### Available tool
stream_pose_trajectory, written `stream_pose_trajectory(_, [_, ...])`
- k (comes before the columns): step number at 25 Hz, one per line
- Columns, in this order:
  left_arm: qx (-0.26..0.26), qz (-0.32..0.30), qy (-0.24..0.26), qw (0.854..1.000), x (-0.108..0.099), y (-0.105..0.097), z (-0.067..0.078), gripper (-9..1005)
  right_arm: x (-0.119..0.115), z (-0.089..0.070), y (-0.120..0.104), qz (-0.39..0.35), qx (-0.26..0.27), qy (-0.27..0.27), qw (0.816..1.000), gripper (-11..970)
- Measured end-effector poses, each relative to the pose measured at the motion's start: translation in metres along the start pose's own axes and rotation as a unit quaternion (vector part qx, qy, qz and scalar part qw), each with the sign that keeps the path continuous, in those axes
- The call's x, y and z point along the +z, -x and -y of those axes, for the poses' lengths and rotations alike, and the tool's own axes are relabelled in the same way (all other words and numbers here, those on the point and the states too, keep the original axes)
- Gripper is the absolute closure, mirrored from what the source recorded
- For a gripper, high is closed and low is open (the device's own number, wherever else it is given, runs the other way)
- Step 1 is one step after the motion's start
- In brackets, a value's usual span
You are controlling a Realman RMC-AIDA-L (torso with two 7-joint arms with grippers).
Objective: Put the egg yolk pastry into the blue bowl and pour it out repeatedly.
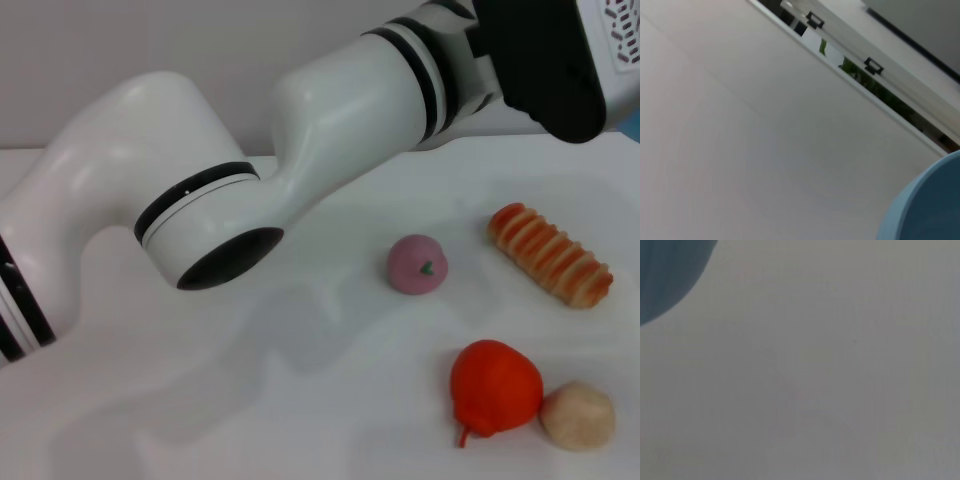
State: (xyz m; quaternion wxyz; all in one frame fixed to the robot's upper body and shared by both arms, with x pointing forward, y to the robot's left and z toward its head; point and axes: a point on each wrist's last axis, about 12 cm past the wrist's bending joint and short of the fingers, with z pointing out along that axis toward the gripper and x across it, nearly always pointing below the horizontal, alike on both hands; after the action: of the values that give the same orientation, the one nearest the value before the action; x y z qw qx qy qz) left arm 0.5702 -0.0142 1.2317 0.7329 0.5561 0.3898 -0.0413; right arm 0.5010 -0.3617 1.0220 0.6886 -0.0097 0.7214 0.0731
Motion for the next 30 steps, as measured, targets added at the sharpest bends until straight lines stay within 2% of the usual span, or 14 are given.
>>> stream_pose_trajectory(2, [-0.012,-0.006,0.003,1.000,0.001,-0.001,-0.003,996,0.000,0.000,0.000,0.000,0.001,-0.001,1.000,426])
stream_pose_trajectory(5, [-0.055,-0.040,0.014,0.998,0.003,-0.011,-0.017,996,-0.001,0.000,-0.002,-0.003,0.003,-0.002,1.000,427])
stream_pose_trajectory(8, [-0.094,-0.119,0.008,0.988,0.006,-0.027,-0.037,997,-0.002,0.000,-0.002,-0.004,0.004,-0.002,1.000,428])
stream_pose_trajectory(11, [-0.129,-0.203,-0.009,0.970,0.008,-0.042,-0.053,997,-0.001,0.001,-0.002,-0.003,0.006,-0.002,1.000,430])
stream_pose_trajectory(14, [-0.172,-0.287,-0.021,0.942,0.003,-0.060,-0.067,997,-0.001,0.001,0.000,-0.001,0.004,-0.002,1.000,431])
stream_pose_trajectory(17, [-0.209,-0.349,-0.030,0.913,-0.009,-0.075,-0.074,997,0.000,0.001,0.001,0.002,0.002,0.002,1.000,433])
stream_pose_trajectory(23, [-0.323,-0.447,-0.040,0.833,-0.042,-0.111,-0.083,996,0.006,-0.001,0.007,0.010,-0.001,0.014,1.000,436])
stream_pose_trajectory(30, [-0.393,-0.517,-0.047,0.759,-0.072,-0.150,-0.070,996,0.021,-0.003,0.021,-0.006,0.014,0.057,0.998,439])
